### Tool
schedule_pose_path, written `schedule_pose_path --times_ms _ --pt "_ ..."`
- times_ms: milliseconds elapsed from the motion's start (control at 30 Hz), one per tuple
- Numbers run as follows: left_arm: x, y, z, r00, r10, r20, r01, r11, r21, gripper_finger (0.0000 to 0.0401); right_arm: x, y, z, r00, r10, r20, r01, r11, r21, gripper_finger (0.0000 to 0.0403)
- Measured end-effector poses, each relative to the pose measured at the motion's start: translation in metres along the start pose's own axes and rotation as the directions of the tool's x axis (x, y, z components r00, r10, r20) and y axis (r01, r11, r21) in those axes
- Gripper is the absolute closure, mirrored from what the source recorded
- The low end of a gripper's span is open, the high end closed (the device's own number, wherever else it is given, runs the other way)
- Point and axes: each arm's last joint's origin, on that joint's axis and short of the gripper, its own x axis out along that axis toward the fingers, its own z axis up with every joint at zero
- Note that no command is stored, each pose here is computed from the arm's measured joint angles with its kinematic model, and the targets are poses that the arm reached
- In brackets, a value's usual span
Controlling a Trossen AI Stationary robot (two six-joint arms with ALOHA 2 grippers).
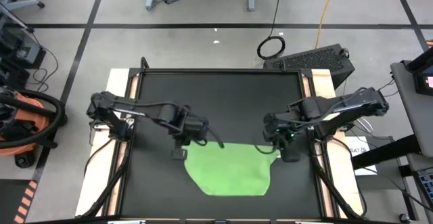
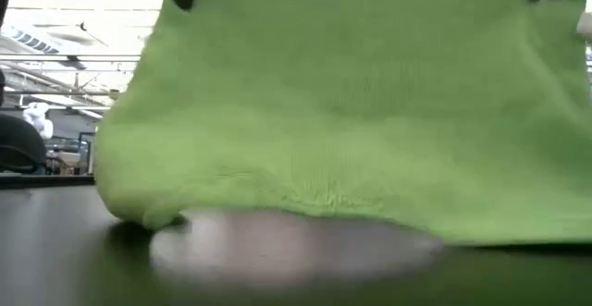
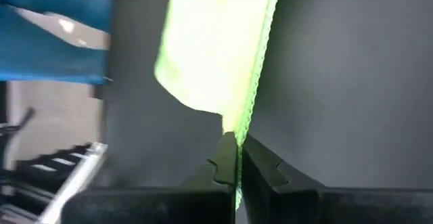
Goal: Roll towel
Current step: Roll the green microfiber towel
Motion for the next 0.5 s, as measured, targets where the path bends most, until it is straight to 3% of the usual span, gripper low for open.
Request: schedule_pose_path --times_ms 233,500 --pt "-0.002 0.035 0.007 0.991 0.124 0.054 -0.120 0.990 -0.070 0.0401 -0.003 -0.020 -0.010 0.978 -0.208 -0.013 0.208 0.978 0.009 0.0403" --pt "0.031 0.069 0.028 0.989 0.141 -0.034 -0.142 0.989 -0.033 0.0401 0.020 -0.050 -0.017 0.969 -0.238 -0.070 0.241 0.969 0.049 0.0403"
